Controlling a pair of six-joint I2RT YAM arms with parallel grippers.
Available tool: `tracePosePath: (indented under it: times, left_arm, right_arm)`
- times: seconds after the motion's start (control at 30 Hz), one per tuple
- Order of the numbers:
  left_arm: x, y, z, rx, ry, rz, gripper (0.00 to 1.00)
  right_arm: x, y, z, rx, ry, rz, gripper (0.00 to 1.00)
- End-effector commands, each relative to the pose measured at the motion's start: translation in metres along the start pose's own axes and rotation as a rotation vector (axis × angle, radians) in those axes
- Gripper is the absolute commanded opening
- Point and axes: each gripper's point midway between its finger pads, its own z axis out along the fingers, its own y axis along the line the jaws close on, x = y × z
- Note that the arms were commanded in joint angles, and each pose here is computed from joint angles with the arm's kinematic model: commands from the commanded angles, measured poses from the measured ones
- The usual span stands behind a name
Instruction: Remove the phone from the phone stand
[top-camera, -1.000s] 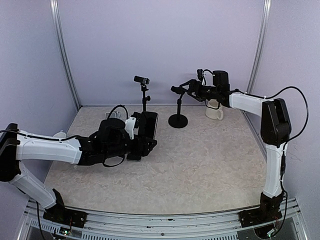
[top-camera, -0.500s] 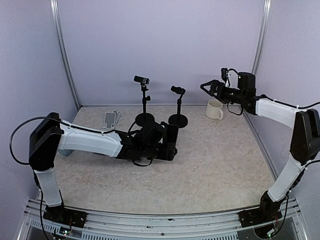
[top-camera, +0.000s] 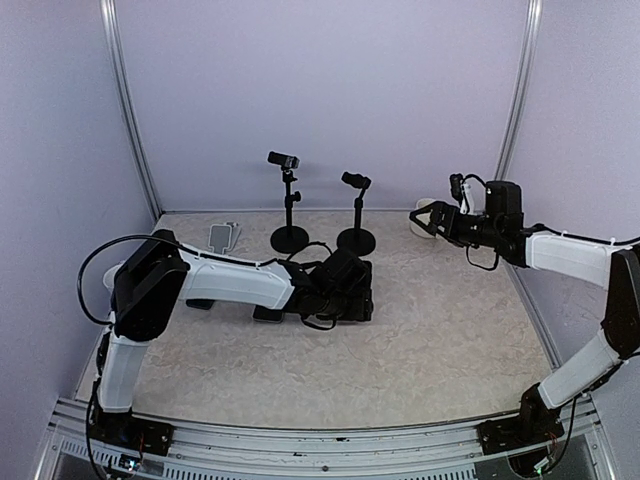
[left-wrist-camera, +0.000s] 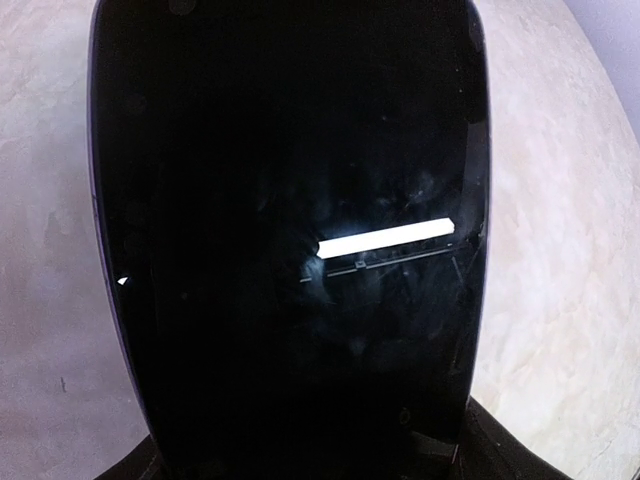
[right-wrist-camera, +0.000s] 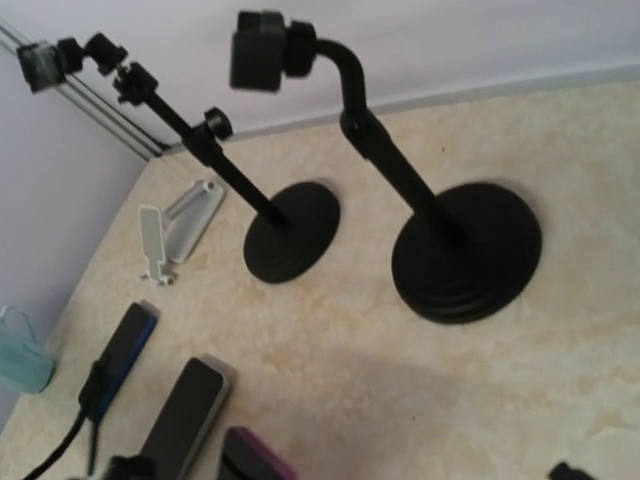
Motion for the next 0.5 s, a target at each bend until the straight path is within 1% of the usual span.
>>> tracePosePath:
  times: [0.0, 0.17, 0.3, 0.47]
  left_arm:
    - [-0.005, -0.007, 0.012, -0.019, -0.022, -0.03, 0.22]
    - [0.0, 0.001, 0.03, -0.091, -0.012, -0.029, 0.27]
    - [0.004, 0.01, 0.038, -0.151, -0.026, -0.044, 0.32]
    - [0.008, 0.017, 0.042, -0.22, -0.036, -0.041, 0.41]
  right_arm:
    - [-0.002, 0.006, -0.007, -0.023, -0.021, -0.038, 1.0]
    - [0.01, 0.003, -0.007, -0.023, -0.007, -0.033, 1.0]
    - [0.017, 0.001, -0.008, -0.032, 0.003, -0.028, 1.0]
    - [0.024, -0.002, -0.007, -0.028, 0.017, -0.027, 1.0]
